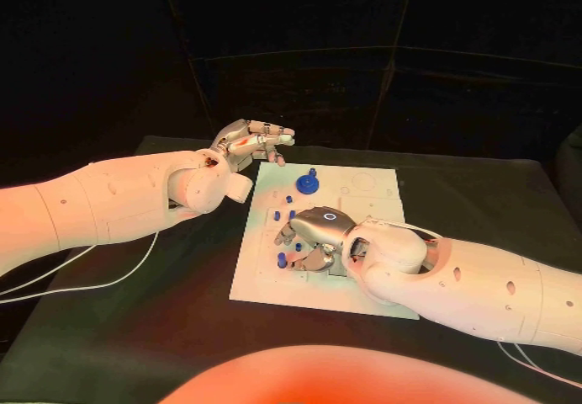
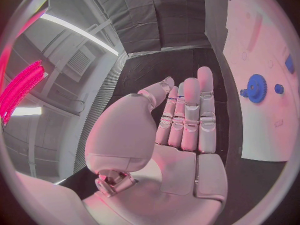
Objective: Assemble the parts on the task board
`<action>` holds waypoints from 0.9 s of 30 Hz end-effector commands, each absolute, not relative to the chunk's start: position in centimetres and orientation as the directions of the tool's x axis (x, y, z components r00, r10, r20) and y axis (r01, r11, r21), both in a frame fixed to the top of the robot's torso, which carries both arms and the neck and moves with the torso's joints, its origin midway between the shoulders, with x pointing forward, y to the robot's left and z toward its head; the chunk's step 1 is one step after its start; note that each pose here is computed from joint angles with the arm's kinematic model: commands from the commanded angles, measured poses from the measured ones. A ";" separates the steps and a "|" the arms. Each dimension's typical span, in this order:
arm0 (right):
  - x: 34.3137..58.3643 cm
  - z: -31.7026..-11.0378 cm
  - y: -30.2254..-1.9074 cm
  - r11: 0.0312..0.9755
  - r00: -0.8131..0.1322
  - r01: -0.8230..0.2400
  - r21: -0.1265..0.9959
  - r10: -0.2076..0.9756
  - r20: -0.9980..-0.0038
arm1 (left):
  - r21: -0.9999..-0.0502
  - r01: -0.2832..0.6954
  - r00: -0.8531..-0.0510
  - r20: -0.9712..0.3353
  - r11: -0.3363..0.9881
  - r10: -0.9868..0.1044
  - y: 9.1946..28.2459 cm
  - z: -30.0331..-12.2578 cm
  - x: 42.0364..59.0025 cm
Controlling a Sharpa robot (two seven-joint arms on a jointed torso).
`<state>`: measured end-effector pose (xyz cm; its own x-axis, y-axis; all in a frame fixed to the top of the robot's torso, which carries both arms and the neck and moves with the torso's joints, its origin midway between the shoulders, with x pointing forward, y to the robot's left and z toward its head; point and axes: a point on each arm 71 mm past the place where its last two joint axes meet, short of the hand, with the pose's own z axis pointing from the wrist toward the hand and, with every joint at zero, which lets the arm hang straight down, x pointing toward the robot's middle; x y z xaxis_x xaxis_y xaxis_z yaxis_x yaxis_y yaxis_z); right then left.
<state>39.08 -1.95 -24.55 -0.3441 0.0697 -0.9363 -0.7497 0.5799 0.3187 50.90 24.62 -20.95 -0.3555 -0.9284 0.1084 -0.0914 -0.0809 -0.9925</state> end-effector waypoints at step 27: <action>40.2 -22.5 -21.8 0.879 -0.393 -0.094 0.468 0.399 -0.829 | -0.992 -0.092 -0.361 0.115 -0.088 -0.925 25.0 -20.9 50.7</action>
